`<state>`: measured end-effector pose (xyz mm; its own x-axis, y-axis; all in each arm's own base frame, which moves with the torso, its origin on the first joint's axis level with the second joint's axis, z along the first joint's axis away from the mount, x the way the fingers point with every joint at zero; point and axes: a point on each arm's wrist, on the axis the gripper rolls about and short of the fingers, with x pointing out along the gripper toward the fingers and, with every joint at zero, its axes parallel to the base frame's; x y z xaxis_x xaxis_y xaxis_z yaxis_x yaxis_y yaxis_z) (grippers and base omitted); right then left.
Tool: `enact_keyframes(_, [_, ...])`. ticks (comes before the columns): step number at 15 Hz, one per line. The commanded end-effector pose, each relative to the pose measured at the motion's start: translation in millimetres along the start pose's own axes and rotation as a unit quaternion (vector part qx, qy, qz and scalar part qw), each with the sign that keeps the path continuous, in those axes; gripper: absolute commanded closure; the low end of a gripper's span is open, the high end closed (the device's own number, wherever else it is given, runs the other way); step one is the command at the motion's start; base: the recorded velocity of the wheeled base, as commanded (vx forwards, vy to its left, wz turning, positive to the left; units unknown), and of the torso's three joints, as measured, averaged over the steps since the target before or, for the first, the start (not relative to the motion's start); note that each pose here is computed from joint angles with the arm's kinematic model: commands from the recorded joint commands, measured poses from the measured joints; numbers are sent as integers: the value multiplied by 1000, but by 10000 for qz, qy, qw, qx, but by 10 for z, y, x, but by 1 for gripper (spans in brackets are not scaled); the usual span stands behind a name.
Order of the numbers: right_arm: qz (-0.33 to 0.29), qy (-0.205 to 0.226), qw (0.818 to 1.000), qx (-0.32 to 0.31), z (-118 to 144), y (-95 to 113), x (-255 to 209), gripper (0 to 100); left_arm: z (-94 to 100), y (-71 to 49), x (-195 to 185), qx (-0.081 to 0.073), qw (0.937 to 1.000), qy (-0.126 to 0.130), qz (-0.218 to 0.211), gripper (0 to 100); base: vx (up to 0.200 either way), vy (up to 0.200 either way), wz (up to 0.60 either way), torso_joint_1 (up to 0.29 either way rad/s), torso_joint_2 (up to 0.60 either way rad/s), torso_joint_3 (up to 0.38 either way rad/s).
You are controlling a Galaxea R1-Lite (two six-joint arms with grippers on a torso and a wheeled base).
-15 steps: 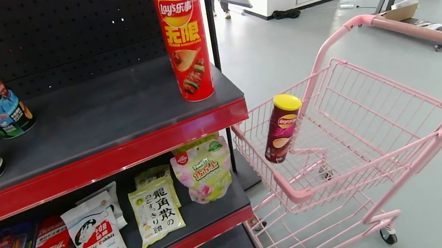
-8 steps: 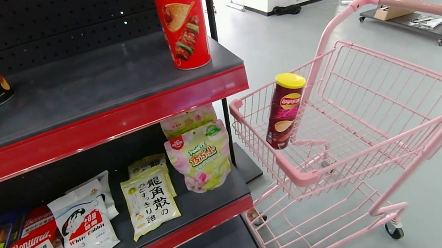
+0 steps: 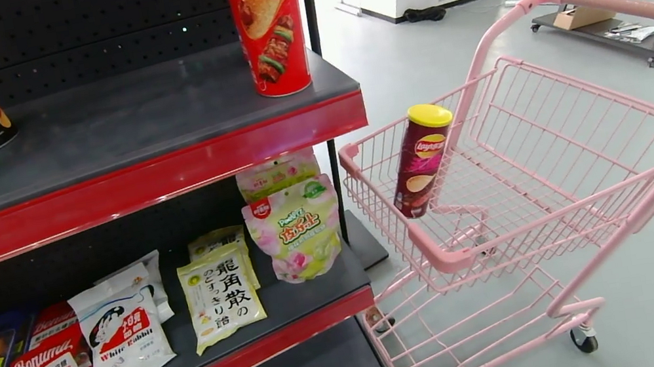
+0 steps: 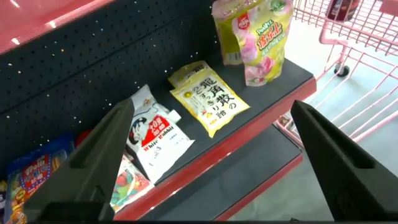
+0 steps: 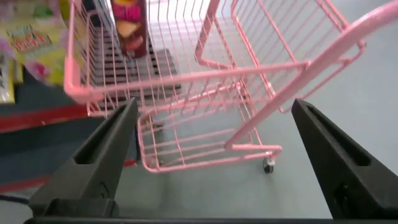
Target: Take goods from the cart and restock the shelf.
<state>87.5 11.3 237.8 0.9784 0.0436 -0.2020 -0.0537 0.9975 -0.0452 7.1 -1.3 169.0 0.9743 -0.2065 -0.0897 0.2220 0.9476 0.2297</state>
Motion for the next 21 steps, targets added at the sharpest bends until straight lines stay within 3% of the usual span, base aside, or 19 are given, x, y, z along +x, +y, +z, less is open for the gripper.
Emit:
enact_keyframes(1, [422, 275, 9983, 296, 153, 142, 1028, 0, 125, 29, 89, -13, 9999, 118, -18, 0, 0, 0, 0, 0, 0, 0])
enact_keyframes(3, [1616, 513, 9848, 388, 47, 207, 1365, 0, 258, 59, 170, -135, 9997, 178, -30, 0, 0, 0, 0, 0, 0, 0])
enact_keyframes(5, [1714, 544, 9829, 401, -77, 250, 1823, 0, 345, 77, 244, -318, 9992, 241, -63, 0, 0, 0, 0, 0, 0, 0])
enact_keyframes(8, [1776, 379, 9826, 385, -202, 337, 2370, 0, 381, 78, 289, -327, 9989, 265, -216, 0, 0, 0, 0, 0, 0, 0])
enact_keyframes(12, [2051, 468, 9770, 347, -260, 561, 2677, 0, 370, 70, 285, -332, 9986, 250, -330, 0, 0, 0, 0, 0, 0, 0])
enact_keyframes(16, [2060, 392, 9772, 339, -273, 630, 3031, 0, 380, 75, 277, -307, 9989, 222, -271, 0, 0, 0, 0, 0, 0, 0])
enact_keyframes(21, [2171, 268, 9750, 381, -250, 785, 3252, 0, 310, 63, 27, -290, 9993, -101, -205, 0, 0, 0, 0, 0, 0, 0])
